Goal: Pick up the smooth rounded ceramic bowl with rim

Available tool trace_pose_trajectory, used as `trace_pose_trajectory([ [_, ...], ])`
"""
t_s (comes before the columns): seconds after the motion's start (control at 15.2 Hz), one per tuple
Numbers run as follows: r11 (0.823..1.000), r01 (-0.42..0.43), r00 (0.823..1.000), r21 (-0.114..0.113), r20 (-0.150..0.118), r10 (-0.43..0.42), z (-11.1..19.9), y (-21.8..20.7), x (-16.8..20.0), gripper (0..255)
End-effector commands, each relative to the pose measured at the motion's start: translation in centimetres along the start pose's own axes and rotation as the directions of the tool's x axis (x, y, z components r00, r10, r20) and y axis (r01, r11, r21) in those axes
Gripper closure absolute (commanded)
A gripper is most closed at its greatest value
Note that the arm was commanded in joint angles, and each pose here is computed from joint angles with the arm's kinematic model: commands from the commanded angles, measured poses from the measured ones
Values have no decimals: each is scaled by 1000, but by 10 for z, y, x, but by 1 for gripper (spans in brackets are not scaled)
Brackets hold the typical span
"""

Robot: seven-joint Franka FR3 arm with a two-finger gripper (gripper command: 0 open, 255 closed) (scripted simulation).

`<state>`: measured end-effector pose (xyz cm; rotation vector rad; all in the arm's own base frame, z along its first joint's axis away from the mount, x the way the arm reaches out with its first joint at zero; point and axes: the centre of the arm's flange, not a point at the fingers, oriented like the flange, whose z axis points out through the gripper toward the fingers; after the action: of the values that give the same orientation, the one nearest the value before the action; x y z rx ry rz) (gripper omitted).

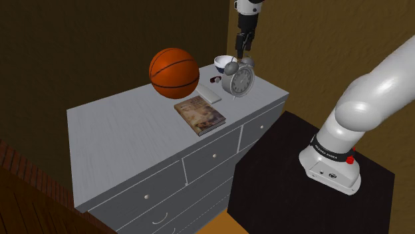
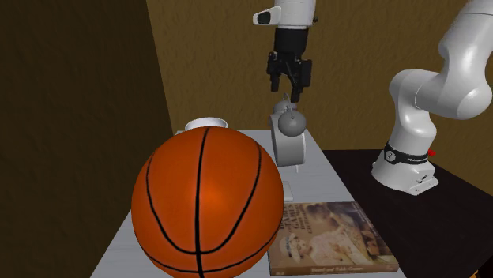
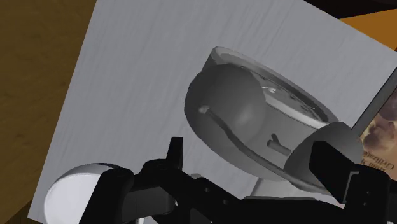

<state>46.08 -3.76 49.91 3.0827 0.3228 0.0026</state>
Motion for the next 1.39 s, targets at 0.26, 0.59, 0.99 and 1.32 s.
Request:
trace_pose_trajectory([
  [0.26,1000,6,1000,-9,0,-6,35,39,60,0],
  [0.59,1000,11,1000,-16,0,-11,64,70,110,0],
  [0.99,1000,17,1000,-24,0,-17,99,107,169,0],
  [1.32,1000,18,1000,-24,0,-18,121,108,172,0],
])
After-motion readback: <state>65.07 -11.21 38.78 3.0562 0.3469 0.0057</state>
